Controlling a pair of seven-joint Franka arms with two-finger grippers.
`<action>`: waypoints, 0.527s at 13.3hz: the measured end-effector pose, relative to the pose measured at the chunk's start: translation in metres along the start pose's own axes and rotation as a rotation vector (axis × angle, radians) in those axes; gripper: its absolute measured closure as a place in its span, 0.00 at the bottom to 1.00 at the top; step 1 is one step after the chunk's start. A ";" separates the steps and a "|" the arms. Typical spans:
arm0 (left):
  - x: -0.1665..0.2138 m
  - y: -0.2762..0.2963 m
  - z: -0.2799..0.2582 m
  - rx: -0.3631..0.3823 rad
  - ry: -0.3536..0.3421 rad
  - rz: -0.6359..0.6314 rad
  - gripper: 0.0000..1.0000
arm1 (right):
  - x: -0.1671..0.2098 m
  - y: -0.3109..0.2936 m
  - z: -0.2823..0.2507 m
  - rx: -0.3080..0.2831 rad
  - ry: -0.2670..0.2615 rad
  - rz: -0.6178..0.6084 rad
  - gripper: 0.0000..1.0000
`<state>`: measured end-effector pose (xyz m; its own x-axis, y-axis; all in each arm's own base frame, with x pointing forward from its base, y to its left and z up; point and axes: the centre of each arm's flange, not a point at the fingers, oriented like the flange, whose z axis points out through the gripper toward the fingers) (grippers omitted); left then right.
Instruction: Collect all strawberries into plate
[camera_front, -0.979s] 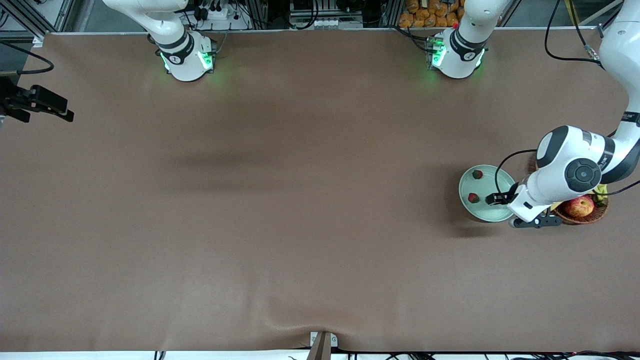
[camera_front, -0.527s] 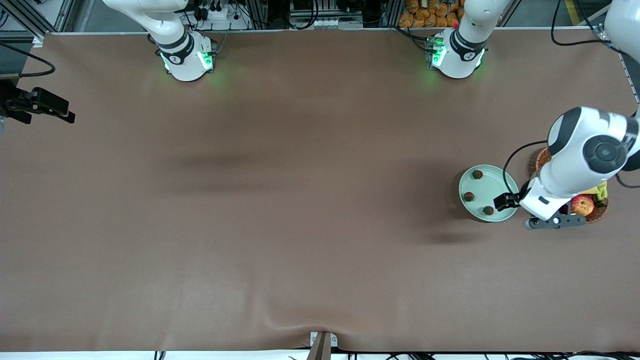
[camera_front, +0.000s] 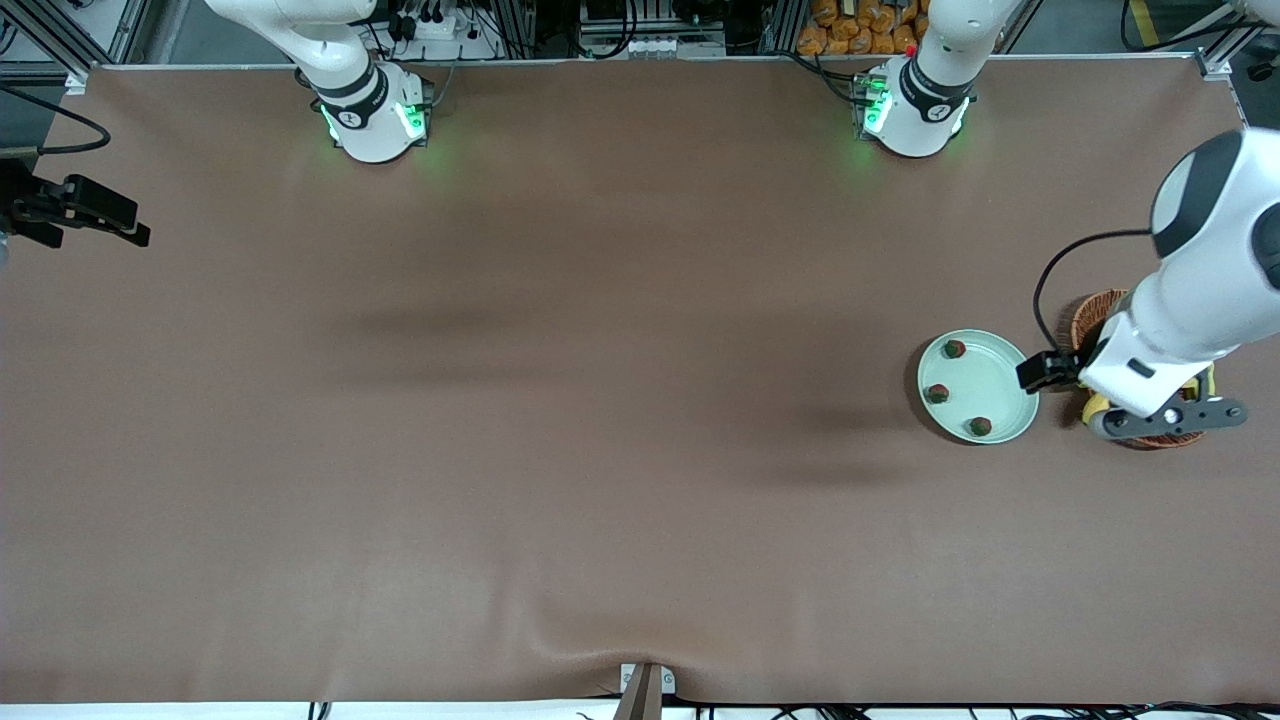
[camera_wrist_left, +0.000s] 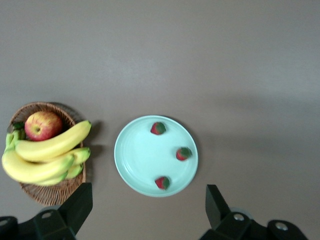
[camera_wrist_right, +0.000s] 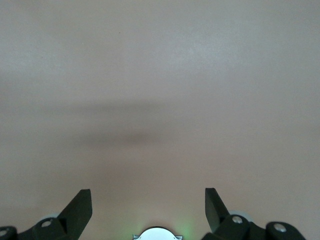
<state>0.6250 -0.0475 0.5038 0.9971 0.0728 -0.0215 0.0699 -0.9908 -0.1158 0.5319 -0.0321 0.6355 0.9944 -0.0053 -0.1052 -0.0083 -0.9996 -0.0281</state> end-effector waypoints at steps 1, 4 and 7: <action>-0.003 -0.001 -0.018 -0.011 -0.013 -0.007 0.00 | 0.000 0.000 0.000 0.000 0.000 0.001 0.00; -0.011 0.002 -0.054 -0.025 -0.013 -0.004 0.00 | 0.000 0.000 0.000 0.000 0.001 0.003 0.00; -0.019 0.014 -0.079 -0.028 0.027 0.012 0.00 | 0.000 0.000 0.000 0.000 0.001 0.003 0.00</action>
<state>0.6094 -0.0718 0.5812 0.9983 0.0585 0.0047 0.0586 -0.9944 -0.0878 0.5319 -0.0325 0.6356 0.9945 -0.0085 -0.1045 -0.0115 -0.9995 -0.0278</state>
